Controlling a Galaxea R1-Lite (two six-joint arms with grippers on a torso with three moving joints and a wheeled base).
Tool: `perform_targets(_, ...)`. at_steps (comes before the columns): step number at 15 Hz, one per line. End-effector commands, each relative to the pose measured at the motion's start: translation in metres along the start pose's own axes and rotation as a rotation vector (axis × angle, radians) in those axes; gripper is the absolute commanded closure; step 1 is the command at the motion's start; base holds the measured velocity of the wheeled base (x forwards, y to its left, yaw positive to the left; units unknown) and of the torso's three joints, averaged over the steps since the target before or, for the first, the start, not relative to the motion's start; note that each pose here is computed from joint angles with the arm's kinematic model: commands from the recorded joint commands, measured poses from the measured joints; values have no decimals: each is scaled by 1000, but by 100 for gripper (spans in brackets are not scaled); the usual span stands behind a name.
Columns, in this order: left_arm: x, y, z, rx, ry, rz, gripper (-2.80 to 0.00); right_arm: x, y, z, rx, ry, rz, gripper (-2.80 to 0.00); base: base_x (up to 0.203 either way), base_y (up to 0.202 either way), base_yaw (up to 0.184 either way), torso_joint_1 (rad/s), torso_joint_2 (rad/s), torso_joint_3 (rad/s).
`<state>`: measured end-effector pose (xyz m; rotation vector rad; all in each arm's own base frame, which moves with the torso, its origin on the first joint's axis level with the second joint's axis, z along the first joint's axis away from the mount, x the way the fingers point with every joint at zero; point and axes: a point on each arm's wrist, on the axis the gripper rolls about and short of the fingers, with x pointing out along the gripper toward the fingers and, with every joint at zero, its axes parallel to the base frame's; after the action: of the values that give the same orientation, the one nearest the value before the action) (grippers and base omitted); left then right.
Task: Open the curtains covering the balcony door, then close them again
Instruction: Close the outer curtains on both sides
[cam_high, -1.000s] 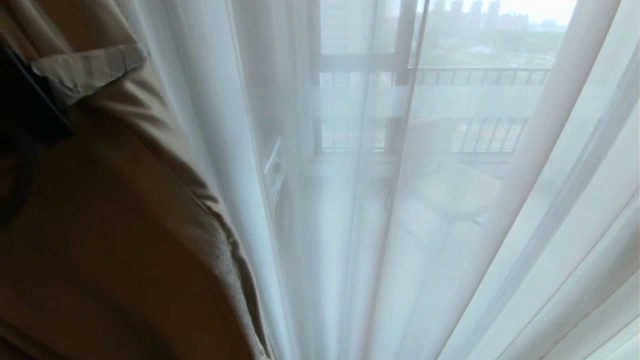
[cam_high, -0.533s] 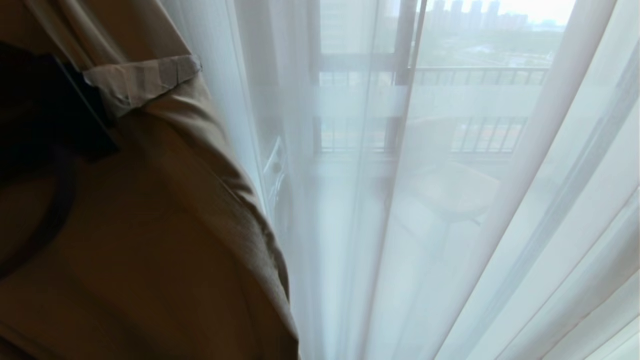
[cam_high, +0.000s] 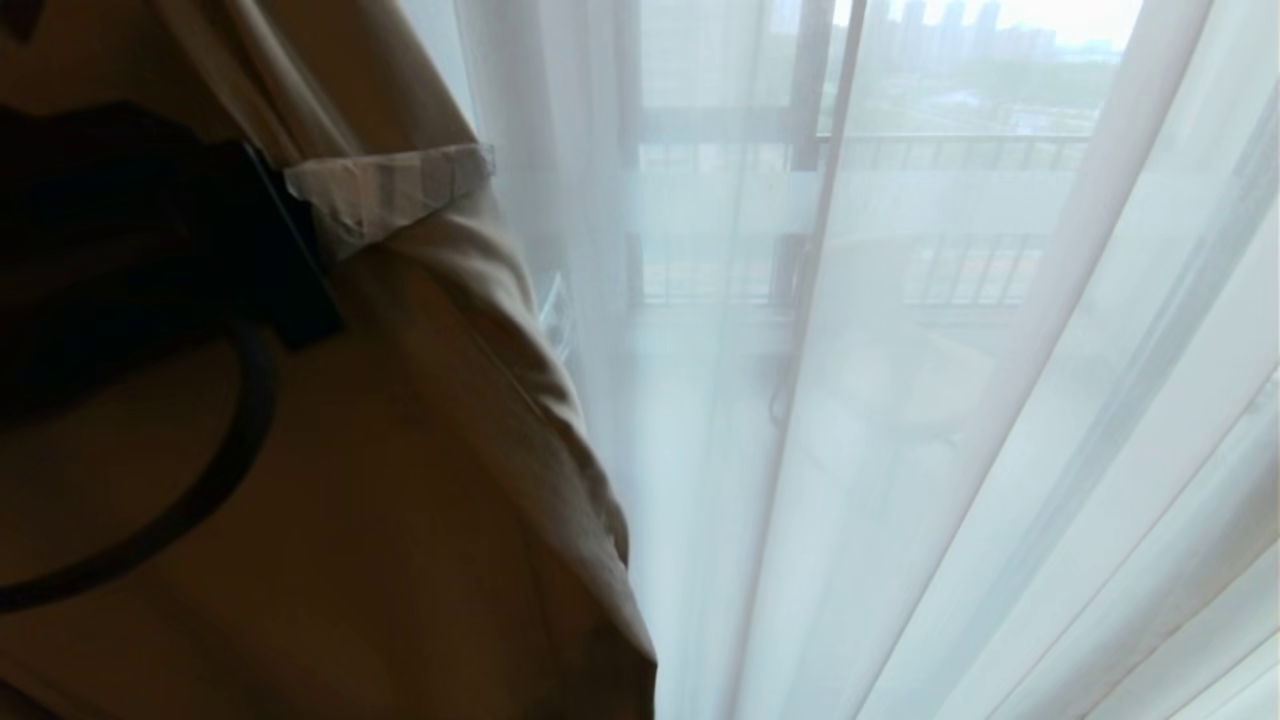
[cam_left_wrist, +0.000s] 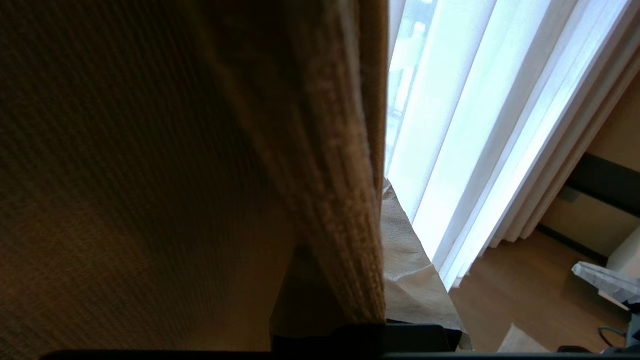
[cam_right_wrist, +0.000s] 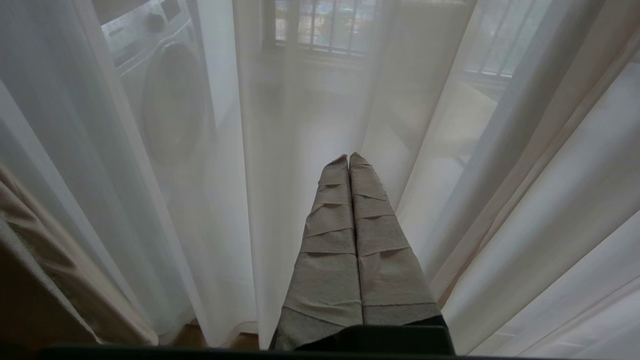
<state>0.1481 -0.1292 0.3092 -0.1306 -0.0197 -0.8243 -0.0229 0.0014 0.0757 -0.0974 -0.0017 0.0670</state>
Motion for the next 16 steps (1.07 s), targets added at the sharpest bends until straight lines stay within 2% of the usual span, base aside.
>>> perform_targets(1,7,1,-4,-3,17,-2,0,0,0,0,-1,0,0,0,0,0,0,0,0,0)
perform_targets(9,8,-1,2,2,-4,-2,0,0,0,0,-1,0,0,0,0,0,0,0,0,0)
perform_targets(12,-7,3,12,7,-56,90,0,0,0,0,-1,0,0,0,0,0,0,0,0,0)
perform_targets(16,-34,20,27,25,-139,242,0,0,0,0,-1,0,0,0,0,0,0,0,0,0)
